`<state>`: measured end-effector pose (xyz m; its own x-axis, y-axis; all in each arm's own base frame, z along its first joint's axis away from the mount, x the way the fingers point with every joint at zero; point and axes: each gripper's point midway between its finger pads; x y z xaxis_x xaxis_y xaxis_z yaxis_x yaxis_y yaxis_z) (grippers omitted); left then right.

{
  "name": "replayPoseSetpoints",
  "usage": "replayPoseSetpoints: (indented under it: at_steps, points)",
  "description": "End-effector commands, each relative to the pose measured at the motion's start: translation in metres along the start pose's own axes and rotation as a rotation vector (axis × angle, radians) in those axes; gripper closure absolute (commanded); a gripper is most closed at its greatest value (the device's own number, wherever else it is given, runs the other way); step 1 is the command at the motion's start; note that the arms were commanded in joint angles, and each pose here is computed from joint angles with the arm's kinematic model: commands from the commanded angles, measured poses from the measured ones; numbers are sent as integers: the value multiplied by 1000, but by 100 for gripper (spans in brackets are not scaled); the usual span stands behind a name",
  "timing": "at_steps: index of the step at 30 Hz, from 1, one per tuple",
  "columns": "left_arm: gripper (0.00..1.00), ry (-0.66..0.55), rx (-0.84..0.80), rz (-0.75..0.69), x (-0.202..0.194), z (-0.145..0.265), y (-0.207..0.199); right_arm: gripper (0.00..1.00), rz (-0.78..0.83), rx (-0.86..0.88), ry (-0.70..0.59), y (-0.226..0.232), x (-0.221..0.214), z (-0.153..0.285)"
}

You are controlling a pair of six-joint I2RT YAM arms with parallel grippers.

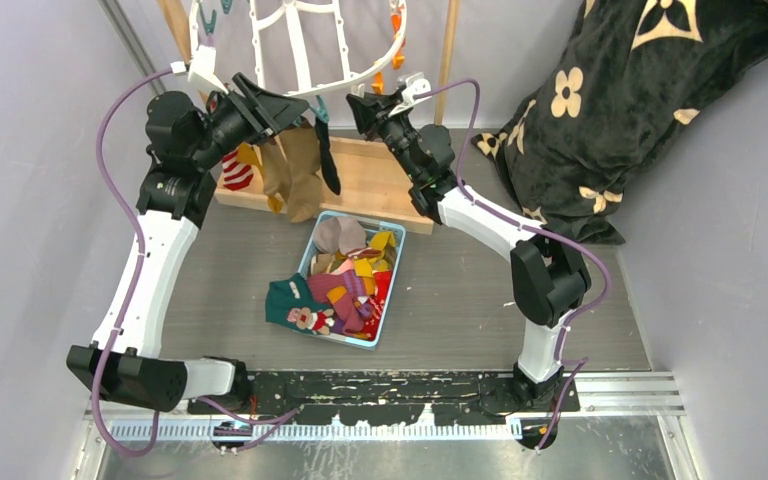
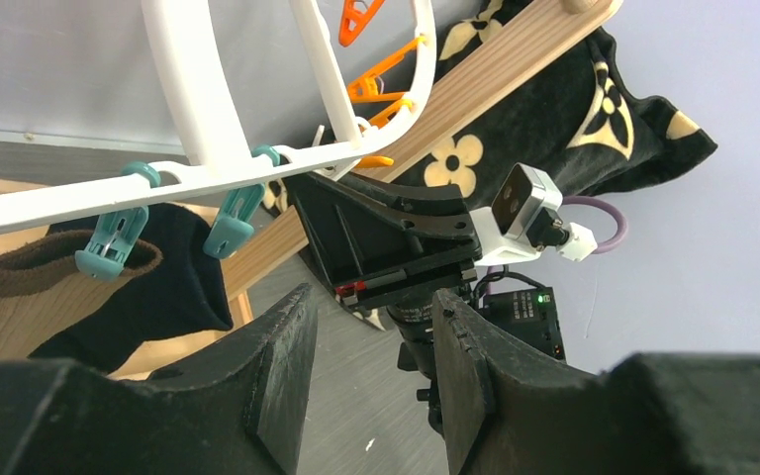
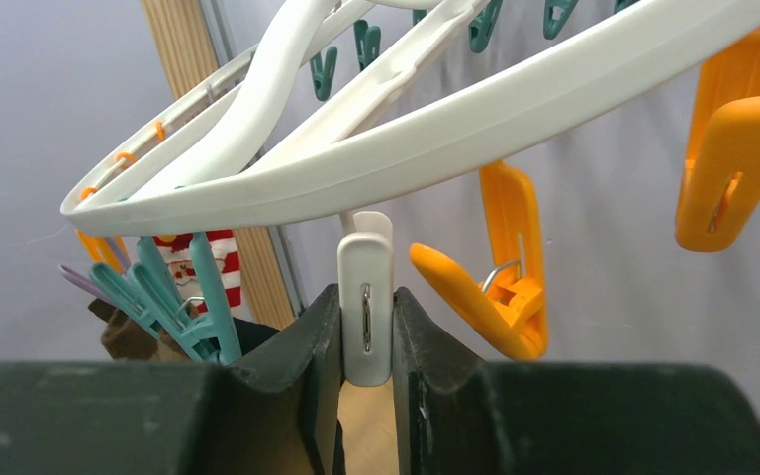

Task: Clip the socks to the hanger
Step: Open the clamp at the hanger.

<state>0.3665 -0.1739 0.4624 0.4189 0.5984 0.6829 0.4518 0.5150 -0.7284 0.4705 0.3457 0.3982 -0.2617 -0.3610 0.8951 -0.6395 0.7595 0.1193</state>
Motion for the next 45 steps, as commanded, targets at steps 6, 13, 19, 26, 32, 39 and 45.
replayPoseSetpoints:
  at_steps: [6, 13, 19, 26, 32, 39, 45]
  points:
    - [52, -48, -83, -45, 19, 14, -35, 91, -59, 74, -125, 20, 58, 0]
    - [46, -7, -93, -74, 12, 16, -39, 96, -137, 155, -97, 60, 66, 7]
    - [37, 30, -66, -105, 1, 17, -34, 98, -164, 200, -80, 94, 68, 16]
    - [38, 31, -67, -109, -1, 16, -36, 99, -182, 220, -46, 114, 65, 25]
    - [41, 21, -86, -127, 0, 12, -36, 99, -193, 233, -31, 125, 66, 27]
    - [47, 12, -74, -159, -2, 4, -30, 99, -194, 228, -10, 131, 62, 25]
    - [49, 34, -82, -194, -9, -3, -25, 99, -205, 212, 6, 135, 62, 22]
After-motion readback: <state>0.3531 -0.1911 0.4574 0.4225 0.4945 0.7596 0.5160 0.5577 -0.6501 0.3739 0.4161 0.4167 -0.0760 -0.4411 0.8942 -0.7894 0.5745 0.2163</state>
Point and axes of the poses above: each gripper's point midway between its finger pads, its own z axis back along the fingers, its own y axis along the line the jaws close on, x = y × z, and after that the axes turned 2 degrees about z, right-handed
